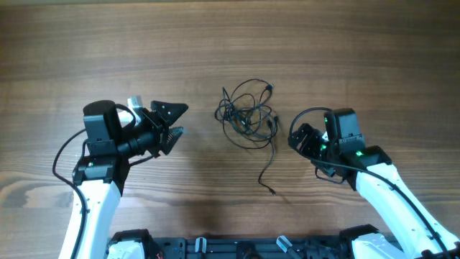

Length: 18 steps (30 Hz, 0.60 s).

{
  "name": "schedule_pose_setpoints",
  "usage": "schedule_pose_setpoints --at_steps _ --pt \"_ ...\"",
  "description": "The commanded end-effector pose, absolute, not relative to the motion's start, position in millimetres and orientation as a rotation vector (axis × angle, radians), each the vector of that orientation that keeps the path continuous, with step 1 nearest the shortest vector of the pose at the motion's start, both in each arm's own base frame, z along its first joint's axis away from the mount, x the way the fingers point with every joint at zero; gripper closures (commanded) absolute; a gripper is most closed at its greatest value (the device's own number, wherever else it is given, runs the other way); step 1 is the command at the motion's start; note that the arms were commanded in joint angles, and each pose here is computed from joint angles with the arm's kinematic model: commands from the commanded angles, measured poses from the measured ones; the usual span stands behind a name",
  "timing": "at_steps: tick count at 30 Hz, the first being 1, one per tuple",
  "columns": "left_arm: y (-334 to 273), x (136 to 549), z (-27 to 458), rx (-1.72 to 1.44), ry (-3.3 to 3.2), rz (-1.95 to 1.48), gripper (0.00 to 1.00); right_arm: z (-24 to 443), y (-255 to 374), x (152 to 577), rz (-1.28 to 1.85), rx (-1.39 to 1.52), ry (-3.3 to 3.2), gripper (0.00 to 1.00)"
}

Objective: Untangle cables

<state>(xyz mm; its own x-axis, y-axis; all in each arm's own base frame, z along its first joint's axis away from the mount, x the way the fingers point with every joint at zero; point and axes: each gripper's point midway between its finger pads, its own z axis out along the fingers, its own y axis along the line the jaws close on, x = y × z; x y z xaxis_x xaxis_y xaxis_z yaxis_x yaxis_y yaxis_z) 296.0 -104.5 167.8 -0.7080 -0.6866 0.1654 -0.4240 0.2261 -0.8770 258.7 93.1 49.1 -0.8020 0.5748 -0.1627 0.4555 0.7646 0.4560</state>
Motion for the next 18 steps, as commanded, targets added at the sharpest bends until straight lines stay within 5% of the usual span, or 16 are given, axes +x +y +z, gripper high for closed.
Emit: schedule_pose_setpoints --at_steps 1,9,16,18 --pt "-100.5 306.0 161.9 -0.938 2.246 -1.282 0.36 56.8 103.8 267.5 0.672 0.783 2.635 0.00" --pt "-134.9 343.3 113.9 -0.787 2.298 -0.945 0.48 65.5 115.0 274.6 0.783 0.814 2.595 0.00" --pt "-170.4 385.6 70.5 -0.547 2.471 -0.835 0.40 66.0 116.6 273.9 0.796 0.810 2.598 0.00" --pt "-182.5 396.0 64.5 -0.472 2.512 -0.809 0.49 66.0 116.5 273.9 0.796 0.811 2.598 0.00"
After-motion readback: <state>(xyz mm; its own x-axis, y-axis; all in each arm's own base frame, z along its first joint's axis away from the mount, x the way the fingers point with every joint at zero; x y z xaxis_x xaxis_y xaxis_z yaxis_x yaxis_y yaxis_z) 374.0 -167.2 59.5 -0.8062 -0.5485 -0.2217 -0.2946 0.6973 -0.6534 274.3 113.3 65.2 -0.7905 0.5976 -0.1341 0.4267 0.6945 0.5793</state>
